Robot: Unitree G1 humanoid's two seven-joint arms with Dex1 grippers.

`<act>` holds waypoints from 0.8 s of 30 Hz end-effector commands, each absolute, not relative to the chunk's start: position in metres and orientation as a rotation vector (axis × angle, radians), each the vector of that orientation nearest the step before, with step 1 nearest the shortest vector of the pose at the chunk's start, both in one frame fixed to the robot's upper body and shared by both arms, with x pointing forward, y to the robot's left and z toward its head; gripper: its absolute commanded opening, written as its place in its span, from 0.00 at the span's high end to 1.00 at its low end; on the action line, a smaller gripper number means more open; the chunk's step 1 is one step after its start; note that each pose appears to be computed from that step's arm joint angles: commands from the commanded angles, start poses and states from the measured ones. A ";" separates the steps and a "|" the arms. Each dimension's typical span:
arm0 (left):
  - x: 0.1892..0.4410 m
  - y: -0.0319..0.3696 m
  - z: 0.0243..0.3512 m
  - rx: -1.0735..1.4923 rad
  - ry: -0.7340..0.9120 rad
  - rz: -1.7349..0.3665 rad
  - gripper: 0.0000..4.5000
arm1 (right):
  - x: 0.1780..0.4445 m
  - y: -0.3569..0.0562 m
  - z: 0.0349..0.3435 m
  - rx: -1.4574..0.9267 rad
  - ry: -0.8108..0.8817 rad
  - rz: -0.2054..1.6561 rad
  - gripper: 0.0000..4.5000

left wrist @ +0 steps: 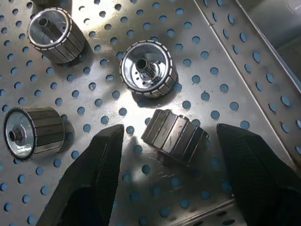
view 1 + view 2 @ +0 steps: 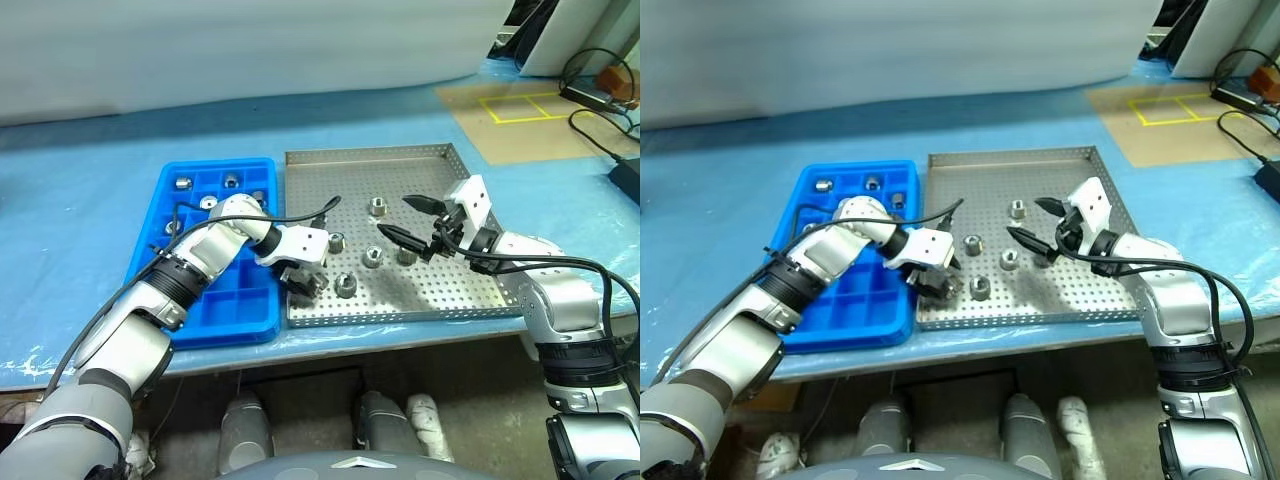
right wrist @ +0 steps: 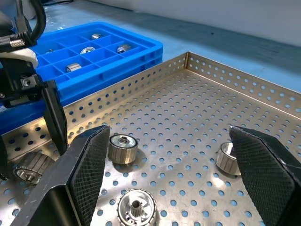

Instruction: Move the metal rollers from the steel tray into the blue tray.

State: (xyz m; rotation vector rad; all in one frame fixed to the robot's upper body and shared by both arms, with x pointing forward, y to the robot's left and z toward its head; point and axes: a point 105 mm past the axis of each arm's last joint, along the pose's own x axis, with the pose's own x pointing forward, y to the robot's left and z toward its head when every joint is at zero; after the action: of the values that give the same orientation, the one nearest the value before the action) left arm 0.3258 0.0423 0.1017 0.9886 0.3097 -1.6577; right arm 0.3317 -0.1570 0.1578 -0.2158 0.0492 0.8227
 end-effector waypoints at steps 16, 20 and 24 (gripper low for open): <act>0.328 0.052 0.081 0.988 0.426 -1.646 0.30 | 0.335 -0.162 0.168 -0.221 -0.018 0.750 0.05; 0.331 0.050 0.078 1.019 0.414 -1.621 0.54 | 0.336 -0.162 0.167 -0.228 -0.013 0.745 0.04; 0.331 0.051 0.078 1.027 0.413 -1.634 0.54 | 0.335 -0.162 0.166 -0.225 -0.011 0.747 0.04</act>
State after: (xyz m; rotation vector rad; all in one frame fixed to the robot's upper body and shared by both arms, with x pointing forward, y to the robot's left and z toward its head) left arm 0.3298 0.0408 0.0883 0.9926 0.3503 -1.6459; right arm 0.3350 -0.1599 0.1529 -0.2094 0.0451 0.7583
